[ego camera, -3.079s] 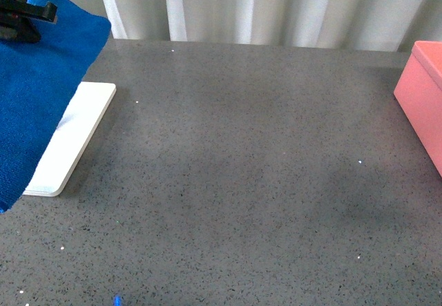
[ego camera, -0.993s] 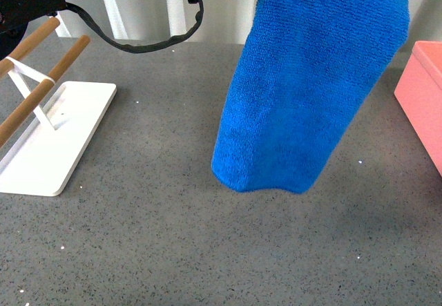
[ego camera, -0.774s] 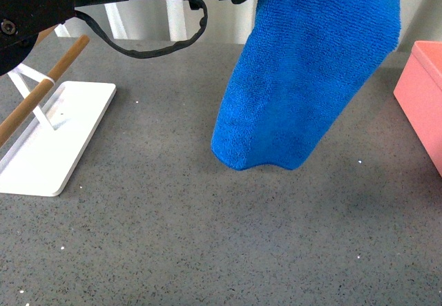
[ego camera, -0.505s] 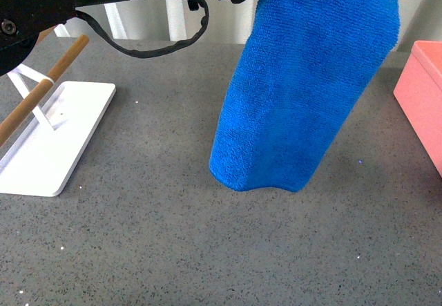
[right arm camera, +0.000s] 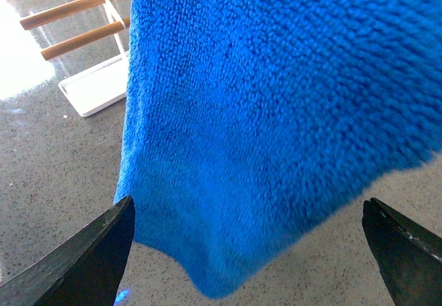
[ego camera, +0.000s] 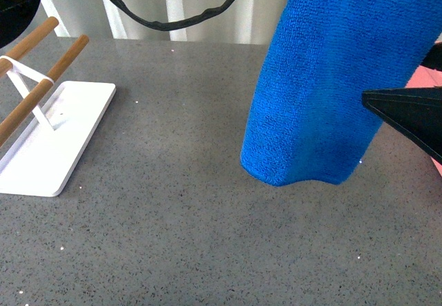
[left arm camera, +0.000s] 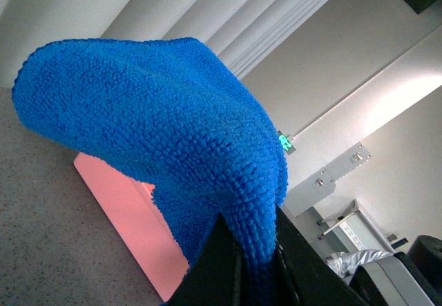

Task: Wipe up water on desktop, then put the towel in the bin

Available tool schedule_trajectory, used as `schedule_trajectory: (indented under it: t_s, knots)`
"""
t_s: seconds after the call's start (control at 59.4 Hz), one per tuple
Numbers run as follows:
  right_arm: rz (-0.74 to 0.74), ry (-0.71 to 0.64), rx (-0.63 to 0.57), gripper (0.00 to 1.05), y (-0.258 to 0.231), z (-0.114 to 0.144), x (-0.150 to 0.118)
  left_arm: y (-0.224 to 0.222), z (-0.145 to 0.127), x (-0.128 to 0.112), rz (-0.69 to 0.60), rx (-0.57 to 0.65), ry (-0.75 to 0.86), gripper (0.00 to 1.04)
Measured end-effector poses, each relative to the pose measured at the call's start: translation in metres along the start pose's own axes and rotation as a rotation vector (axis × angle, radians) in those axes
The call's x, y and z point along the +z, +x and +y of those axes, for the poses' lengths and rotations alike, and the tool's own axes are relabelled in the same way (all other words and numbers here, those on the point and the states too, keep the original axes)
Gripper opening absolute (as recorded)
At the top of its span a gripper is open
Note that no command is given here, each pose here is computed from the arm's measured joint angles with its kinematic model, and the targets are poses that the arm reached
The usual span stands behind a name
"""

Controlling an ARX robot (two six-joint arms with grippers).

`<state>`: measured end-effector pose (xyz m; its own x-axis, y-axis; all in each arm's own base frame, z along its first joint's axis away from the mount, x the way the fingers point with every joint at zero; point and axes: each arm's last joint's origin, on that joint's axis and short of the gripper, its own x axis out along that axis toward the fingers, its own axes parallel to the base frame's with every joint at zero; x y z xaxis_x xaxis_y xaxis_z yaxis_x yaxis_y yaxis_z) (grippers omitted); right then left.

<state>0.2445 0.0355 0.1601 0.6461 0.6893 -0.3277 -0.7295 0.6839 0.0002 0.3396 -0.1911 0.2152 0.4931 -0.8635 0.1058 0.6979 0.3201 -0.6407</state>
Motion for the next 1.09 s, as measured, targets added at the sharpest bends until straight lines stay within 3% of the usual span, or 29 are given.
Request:
schedule_trajectory:
  t_s: [0.269, 0.505, 0.673, 0.791, 1.094]
  knots:
    - [-0.033, -0.054, 0.045, 0.97, 0.019, -0.003, 0.012, 0.001, -0.002, -0.001, 0.002, -0.005, -0.007, 0.05]
    - [-0.029, -0.067, 0.047, 0.6, 0.029, 0.002, 0.012, 0.001, -0.002, -0.001, 0.002, 0.002, -0.01, 0.05]
    - [-0.039, -0.064, 0.046, 0.23, 0.03, 0.003, 0.013, 0.001, -0.002, -0.001, 0.005, 0.003, -0.014, 0.05]
    - [-0.037, -0.055, 0.035, 0.05, 0.029, 0.001, 0.013, 0.001, -0.001, -0.001, 0.006, 0.007, -0.016, 0.05]
    - [-0.038, -0.047, 0.013, 0.03, 0.026, -0.002, 0.014, -0.002, 0.003, 0.0, 0.01, 0.029, -0.018, 0.05]
